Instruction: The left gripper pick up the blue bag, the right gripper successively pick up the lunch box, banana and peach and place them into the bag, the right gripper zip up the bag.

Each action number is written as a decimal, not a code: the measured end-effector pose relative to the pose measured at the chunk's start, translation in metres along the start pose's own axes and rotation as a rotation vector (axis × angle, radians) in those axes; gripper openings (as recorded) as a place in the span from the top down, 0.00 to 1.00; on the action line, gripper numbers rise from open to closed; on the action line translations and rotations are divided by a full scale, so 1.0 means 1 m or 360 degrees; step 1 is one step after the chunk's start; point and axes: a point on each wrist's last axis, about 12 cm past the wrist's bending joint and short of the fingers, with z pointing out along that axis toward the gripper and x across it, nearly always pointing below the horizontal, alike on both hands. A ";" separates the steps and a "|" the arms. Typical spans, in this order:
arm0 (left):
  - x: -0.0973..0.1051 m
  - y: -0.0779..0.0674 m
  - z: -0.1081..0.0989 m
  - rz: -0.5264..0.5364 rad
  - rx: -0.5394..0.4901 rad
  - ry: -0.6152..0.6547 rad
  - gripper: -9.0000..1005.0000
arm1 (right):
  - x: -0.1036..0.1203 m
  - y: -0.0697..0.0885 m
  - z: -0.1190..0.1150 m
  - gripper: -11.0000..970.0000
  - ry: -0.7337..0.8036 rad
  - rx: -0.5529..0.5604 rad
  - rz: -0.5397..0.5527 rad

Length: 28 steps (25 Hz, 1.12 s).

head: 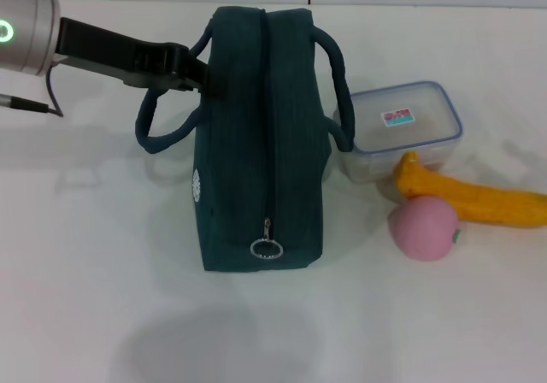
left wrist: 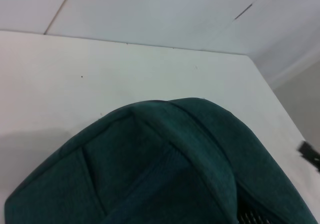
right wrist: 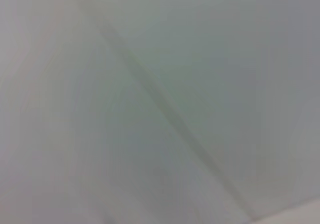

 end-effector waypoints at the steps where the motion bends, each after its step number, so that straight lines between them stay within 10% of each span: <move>1: 0.000 0.000 0.000 0.0000 0.0001 0.0001 0.95 | 0.003 -0.005 0.001 0.25 -0.0021 0.0079 0.0071; 13: 0.004 -0.001 0.002 0.0026 0.0015 0.0024 0.95 | 0.032 -0.023 0.042 0.27 -0.0063 0.0411 0.0518; 28: 0.010 -0.001 0.009 0.0086 0.0044 0.0037 0.95 | 0.044 -0.015 0.099 0.29 0.0167 0.0417 0.0552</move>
